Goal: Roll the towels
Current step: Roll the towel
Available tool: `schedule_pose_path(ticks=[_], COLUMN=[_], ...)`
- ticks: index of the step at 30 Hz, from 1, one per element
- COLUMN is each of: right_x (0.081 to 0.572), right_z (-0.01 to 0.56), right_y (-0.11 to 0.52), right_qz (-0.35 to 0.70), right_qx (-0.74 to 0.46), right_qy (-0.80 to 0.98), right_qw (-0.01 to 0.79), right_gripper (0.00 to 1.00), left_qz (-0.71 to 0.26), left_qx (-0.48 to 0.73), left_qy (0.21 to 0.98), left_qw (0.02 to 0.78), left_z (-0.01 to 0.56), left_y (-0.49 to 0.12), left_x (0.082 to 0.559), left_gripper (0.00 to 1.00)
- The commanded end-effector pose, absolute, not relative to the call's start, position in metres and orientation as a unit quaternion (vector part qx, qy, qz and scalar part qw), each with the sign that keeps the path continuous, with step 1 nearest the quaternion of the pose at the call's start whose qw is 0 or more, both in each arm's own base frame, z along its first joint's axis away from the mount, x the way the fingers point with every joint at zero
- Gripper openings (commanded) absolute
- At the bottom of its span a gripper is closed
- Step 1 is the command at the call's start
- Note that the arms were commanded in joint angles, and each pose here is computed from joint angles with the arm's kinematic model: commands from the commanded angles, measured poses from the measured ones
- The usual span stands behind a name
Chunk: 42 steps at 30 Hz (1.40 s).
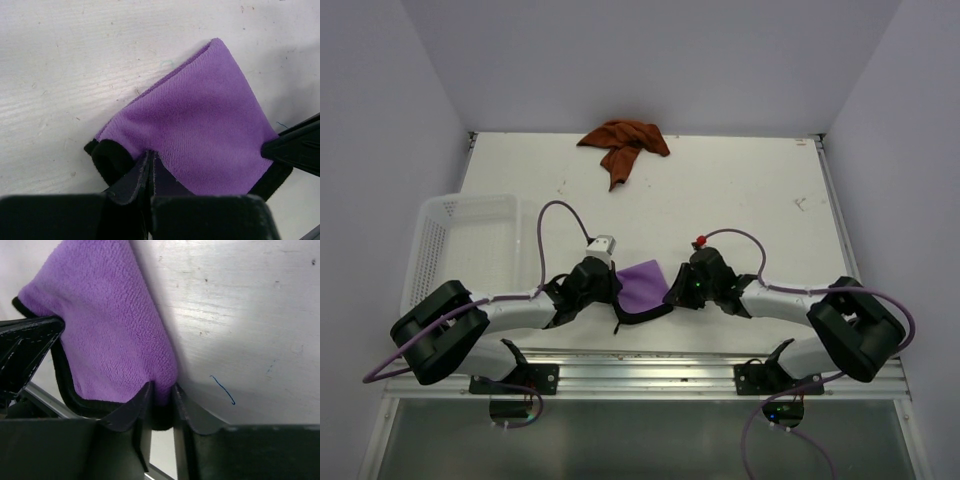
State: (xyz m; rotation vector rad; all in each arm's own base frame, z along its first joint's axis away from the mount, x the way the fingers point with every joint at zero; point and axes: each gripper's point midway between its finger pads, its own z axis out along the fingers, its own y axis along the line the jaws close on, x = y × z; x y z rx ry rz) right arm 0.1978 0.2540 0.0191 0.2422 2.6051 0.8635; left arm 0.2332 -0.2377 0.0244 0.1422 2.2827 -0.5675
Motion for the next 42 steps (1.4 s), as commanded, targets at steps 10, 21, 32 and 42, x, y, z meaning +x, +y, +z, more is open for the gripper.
schedule_pose_path(ticks=[10, 21, 32, 42], right_x=[0.191, 0.186, 0.183, 0.185], right_z=[0.026, 0.035, 0.045, 0.047], right_y=[0.222, 0.197, 0.189, 0.184], right_qz=[0.24, 0.185, 0.137, 0.136], right_qx=[0.041, -0.039, -0.099, -0.096], right_qy=[0.944, 0.945, 0.936, 0.927], right_qw=[0.224, 0.269, 0.309, 0.336], right_gripper=[0.0, 0.0, 0.0, 0.0], left_qz=[-0.216, -0.249, -0.366, -0.415], left_qx=[0.054, 0.045, 0.049, 0.057], left_qy=[0.89, 0.875, 0.841, 0.847], left_qw=[0.399, 0.412, 0.396, 0.326], left_z=[0.039, 0.083, 0.144, 0.137], left_y=[-0.237, -0.25, -0.292, -0.35], left_x=[0.239, 0.245, 0.241, 0.257], left_gripper=[0.0, 0.02, 0.08, 0.43])
